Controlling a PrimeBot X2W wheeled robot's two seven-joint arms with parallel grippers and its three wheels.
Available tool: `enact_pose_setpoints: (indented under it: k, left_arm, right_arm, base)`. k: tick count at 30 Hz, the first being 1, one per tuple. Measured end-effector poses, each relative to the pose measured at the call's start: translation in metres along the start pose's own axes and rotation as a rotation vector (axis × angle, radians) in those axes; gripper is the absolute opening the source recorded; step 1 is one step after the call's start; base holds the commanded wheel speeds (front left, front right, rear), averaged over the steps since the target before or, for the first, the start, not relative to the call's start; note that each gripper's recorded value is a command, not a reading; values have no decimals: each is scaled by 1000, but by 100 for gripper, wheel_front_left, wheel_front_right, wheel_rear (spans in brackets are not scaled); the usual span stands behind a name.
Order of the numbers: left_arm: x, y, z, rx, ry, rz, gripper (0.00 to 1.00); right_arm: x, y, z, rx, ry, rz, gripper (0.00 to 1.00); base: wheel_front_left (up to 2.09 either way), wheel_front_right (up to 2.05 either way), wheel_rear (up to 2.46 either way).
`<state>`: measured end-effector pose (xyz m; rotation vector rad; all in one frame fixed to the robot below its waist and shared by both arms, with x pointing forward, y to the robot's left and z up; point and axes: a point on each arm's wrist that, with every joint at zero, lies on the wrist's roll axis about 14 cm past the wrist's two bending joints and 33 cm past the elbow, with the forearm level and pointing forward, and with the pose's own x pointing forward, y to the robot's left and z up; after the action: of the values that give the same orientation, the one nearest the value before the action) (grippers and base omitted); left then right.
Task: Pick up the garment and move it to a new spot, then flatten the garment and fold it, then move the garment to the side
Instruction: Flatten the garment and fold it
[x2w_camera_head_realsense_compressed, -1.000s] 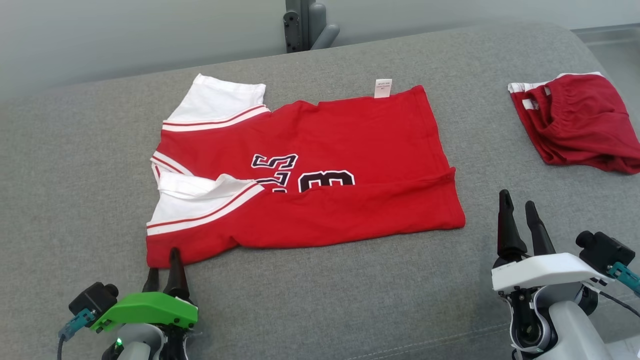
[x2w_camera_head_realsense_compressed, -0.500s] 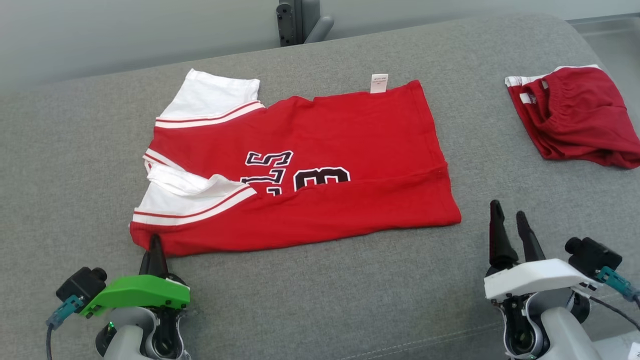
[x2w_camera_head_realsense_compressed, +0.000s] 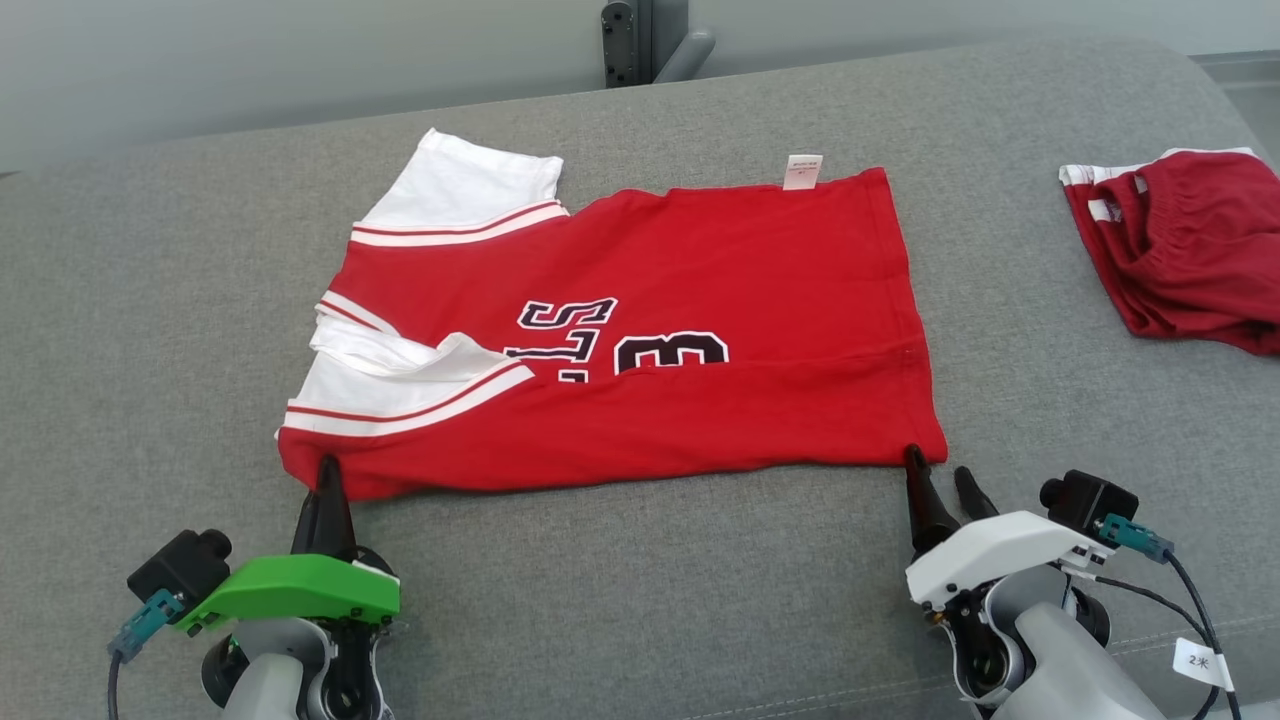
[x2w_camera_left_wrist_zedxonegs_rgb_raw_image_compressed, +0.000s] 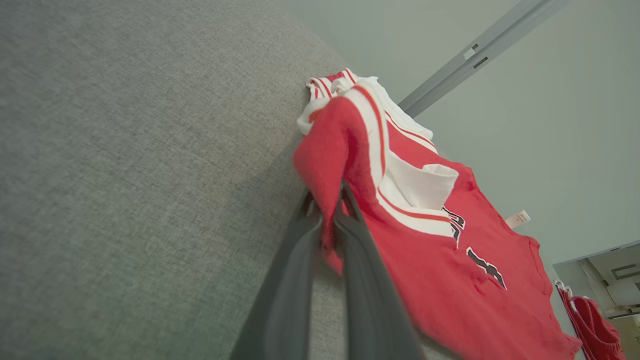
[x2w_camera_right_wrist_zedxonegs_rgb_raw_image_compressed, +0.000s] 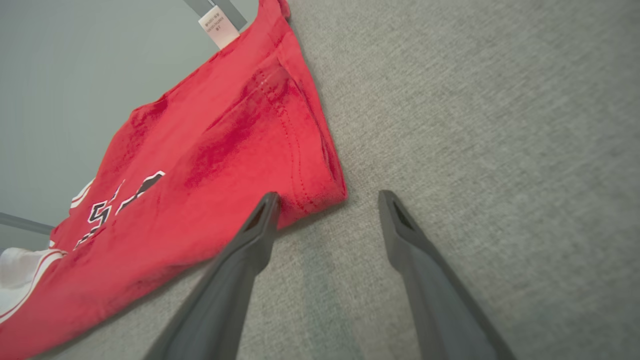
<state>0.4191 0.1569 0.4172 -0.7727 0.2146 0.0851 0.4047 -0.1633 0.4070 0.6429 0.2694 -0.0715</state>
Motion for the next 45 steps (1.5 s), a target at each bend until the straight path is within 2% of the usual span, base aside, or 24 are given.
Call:
enact_pose_setpoints:
  k: [6,7,8,9,10,11,16,21,31,41,42,43,44,45]
  left_arm:
    - [-2,-5,3,28,-9,-23,0]
    - [-2,-6,4,37,-10,-29,0]
    - [-3,-8,4,50,-12,-38,0]
    - [-3,-9,5,56,-14,-41,0]
    - [-3,-10,5,64,-15,-46,0]
    - [-4,-11,6,69,-16,-49,0]
    - [-10,-17,9,110,-29,-79,0]
    - [-23,-14,7,141,-31,-83,0]
    - [-59,11,-22,207,70,4,0]
    - [-70,15,-32,271,134,49,0]
    - [-70,15,-31,277,133,52,12]
    - [-71,15,-31,279,134,55,37]
    - [-71,16,-31,286,133,59,59]
    - [-72,16,-30,295,132,61,100]
  right_arm:
    - [14,8,-11,12,57,1,100]
    - [17,9,-11,13,61,0,82]
    - [20,11,-12,16,72,-2,44]
    - [21,11,-13,13,77,-1,29]
    - [22,12,-12,9,79,-1,6]
    - [23,14,-10,9,75,3,0]
    - [26,21,3,28,31,19,0]
    - [13,12,6,61,-2,5,0]
    - [-25,-15,-6,86,-19,-46,0]
    - [-37,-22,-11,82,-6,-60,0]
    - [-37,-22,-11,80,-5,-61,0]
    - [-38,-22,-11,79,-5,-62,16]
    - [-38,-23,-11,79,-4,-63,39]
    - [-39,-23,-11,79,-5,-64,71]
  base:
    - [0,0,0]
    - [0,0,0]
    - [0,0,0]
    - [0,0,0]
    - [0,0,0]
    - [0,0,0]
    - [0,0,0]
    - [0,0,0]
    - [0,0,0]
    - [0,0,0]
    - [0,0,0]
    - [0,0,0]
    - [0,0,0]
    - [0,0,0]
